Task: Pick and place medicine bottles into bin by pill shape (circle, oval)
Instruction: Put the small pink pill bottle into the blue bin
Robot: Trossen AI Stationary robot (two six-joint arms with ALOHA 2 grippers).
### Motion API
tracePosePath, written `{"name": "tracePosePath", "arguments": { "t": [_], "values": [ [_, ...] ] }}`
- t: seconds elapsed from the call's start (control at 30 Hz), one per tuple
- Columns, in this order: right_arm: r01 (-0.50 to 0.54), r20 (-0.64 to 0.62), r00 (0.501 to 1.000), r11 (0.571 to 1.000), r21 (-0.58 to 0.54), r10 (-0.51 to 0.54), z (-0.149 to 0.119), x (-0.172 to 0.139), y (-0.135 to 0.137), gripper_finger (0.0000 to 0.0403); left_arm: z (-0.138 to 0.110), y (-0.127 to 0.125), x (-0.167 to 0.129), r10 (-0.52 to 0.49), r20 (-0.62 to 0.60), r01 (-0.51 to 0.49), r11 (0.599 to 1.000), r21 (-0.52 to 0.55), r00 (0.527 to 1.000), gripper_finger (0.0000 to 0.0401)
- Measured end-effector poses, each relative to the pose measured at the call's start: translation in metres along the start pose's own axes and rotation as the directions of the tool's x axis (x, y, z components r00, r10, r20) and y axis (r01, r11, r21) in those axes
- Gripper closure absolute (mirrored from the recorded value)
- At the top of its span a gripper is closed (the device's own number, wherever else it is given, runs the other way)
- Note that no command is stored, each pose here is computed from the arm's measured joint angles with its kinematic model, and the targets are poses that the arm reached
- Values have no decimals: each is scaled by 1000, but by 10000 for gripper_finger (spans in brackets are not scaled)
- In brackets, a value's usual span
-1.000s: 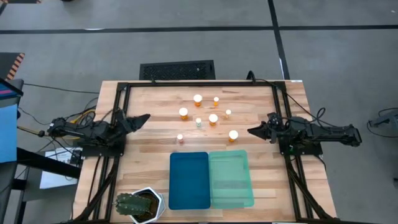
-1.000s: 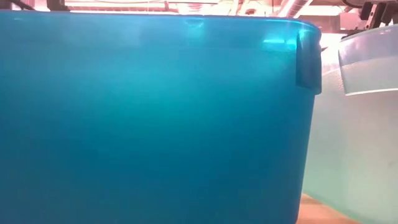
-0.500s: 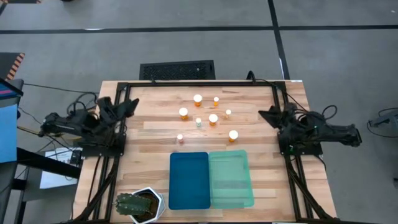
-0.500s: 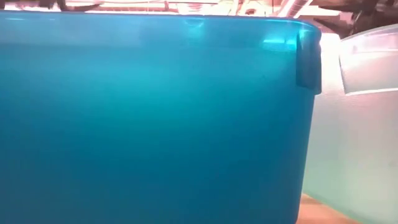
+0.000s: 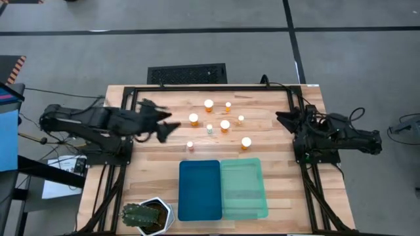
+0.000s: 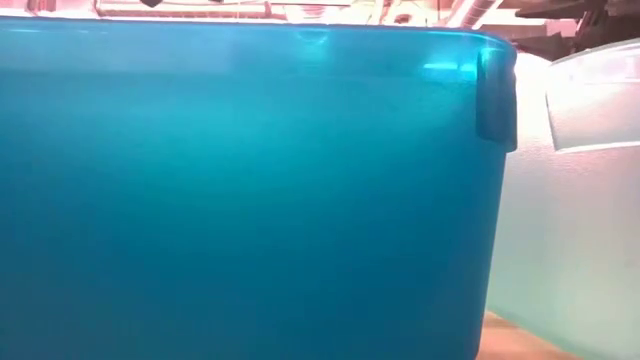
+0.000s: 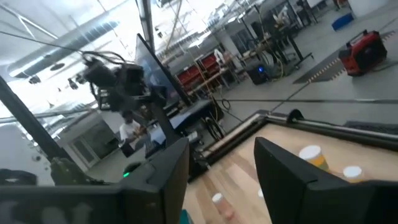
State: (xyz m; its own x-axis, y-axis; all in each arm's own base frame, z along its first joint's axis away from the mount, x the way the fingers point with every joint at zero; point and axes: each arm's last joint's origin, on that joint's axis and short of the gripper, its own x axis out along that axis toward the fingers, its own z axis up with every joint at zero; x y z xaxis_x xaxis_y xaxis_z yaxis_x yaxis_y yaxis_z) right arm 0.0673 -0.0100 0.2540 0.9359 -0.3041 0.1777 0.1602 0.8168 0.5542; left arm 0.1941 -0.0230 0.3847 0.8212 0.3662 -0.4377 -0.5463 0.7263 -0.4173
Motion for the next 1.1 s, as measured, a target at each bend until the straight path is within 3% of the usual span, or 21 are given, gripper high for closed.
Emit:
{"name": "tracePosePath", "arguments": {
  "t": [0.17, 0.37, 0.53, 0.6, 0.73, 0.9, 1.0, 1.1],
  "values": [
    [4, -27, 1000, 1000, 4, -4, -2, 0, -1, 198, -11, -24, 40, 138, -288, -53, 957, 285, 948, 56],
    [-1, -30, 1000, 1000, 2, 1, -2, 0, -1, 201, -39, -32, 92, 235, -446, -15, 896, 443, 864, 56],
    [11, -57, 998, 1000, -9, -11, -5, 0, -2, 205, -57, -28, 120, 352, -470, -2, 802, 597, 809, 56],
    [16, -66, 998, 1000, -12, -17, -6, 0, -3, 205, -59, -26, 130, 360, -483, 14, 791, 612, 798, 56],
    [28, -86, 996, 999, -16, -29, -8, 0, -4, 203, -61, -16, 147, 310, -538, 71, 816, 573, 784, 56],
    [41, -108, 993, 999, -24, -43, -10, -1, -6, 203, -64, 13, 157, 333, -589, 48, 843, 536, 737, 56],
    [46, -118, 992, 999, -27, -49, -11, -1, -6, 206, -70, 20, 161, 345, -599, 74, 823, 564, 722, 56],
    [45, -117, 992, 999, -26, -47, -11, -1, -6, 208, -79, 20, 169, 293, -595, 112, 828, 549, 748, 56]
  ]
}}
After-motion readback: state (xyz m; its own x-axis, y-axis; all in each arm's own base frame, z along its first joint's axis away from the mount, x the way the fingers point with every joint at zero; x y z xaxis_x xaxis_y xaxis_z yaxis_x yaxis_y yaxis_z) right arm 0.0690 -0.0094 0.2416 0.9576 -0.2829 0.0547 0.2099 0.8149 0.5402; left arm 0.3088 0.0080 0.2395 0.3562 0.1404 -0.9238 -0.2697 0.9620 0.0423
